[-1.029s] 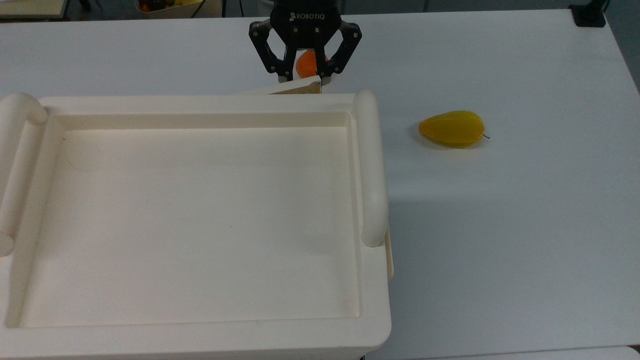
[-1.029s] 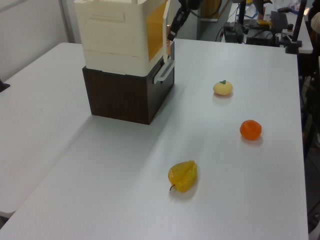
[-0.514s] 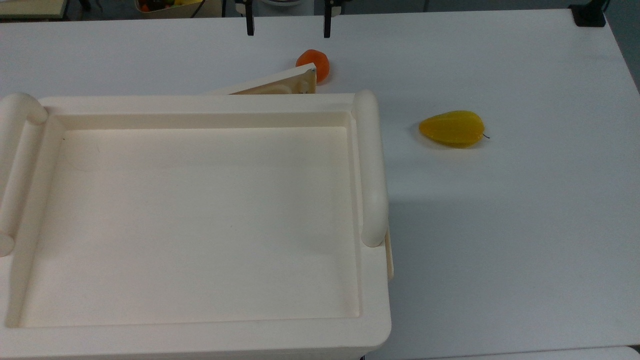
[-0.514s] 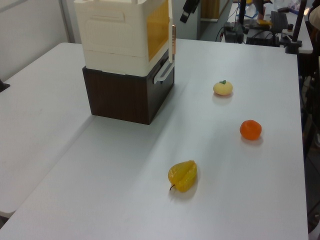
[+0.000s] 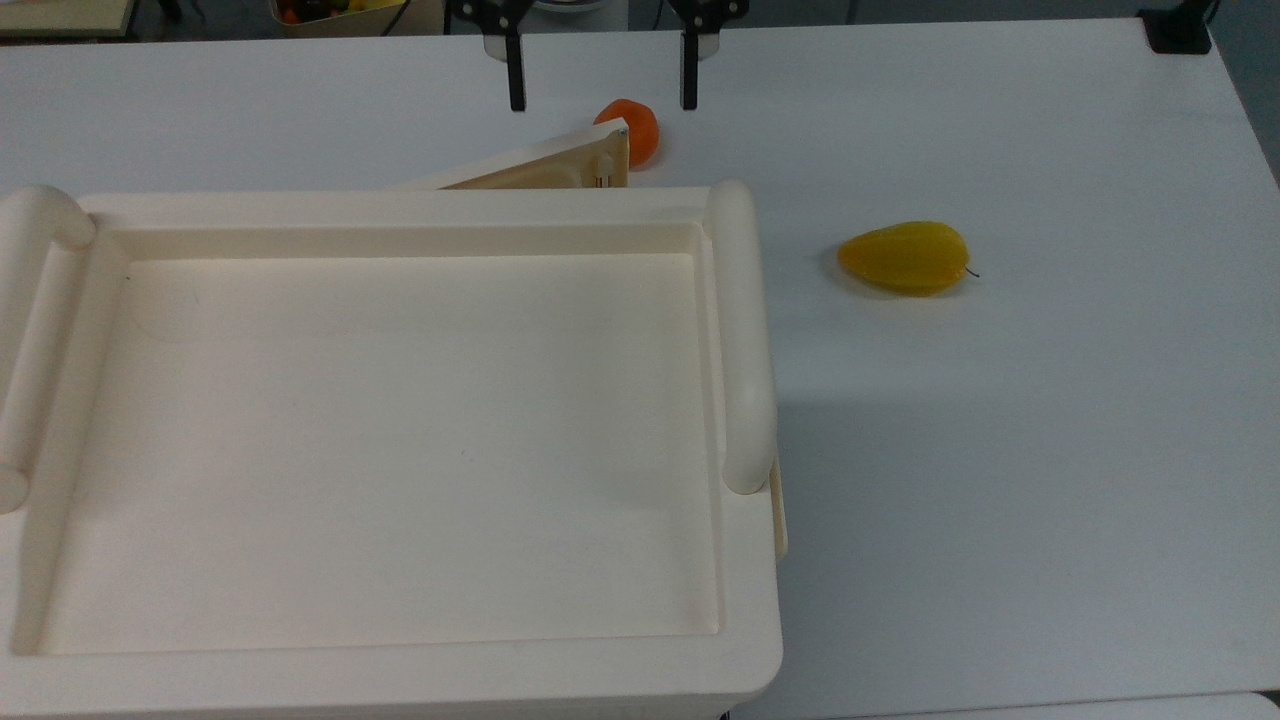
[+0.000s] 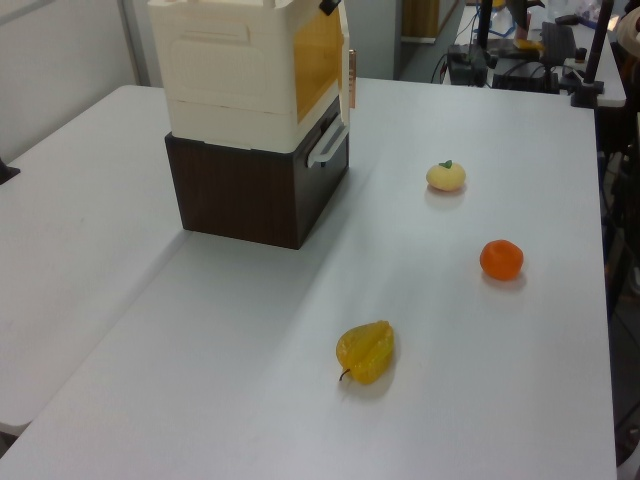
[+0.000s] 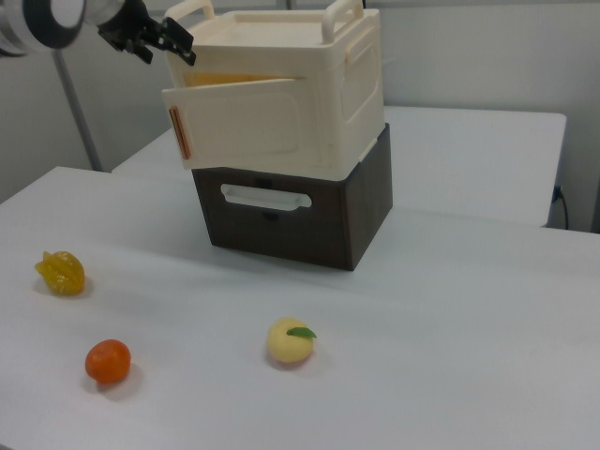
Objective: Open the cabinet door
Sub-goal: 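Swing the door open further by pushing it around its hinge, then release the door and withdraw the gripper away from the cabinet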
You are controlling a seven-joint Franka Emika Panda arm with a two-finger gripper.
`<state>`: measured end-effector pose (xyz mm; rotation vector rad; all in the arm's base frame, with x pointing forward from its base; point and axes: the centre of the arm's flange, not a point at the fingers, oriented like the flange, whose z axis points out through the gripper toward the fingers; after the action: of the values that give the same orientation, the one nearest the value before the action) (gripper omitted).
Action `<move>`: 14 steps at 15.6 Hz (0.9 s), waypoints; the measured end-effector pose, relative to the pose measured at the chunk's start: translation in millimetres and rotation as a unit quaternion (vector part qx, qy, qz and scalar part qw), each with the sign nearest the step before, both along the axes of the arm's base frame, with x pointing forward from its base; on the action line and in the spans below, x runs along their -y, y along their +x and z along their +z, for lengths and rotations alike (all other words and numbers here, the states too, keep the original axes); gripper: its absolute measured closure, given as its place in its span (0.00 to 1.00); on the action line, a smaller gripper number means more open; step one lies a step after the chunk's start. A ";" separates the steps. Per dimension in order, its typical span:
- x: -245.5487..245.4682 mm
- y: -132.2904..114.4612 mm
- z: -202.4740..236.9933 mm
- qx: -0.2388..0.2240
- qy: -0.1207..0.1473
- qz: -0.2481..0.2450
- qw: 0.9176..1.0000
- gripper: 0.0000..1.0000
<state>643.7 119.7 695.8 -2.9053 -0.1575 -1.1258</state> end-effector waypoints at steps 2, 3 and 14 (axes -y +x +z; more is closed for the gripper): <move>-6.0 9.3 -16.2 -0.005 -0.001 0.004 1.000 0.00; -7.6 11.6 -21.9 -0.009 -0.002 0.004 1.000 0.00; 12.3 -17.1 -26.1 -0.128 -0.024 -0.014 0.991 0.00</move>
<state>626.7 107.3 669.7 -3.0687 -0.1397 -0.7507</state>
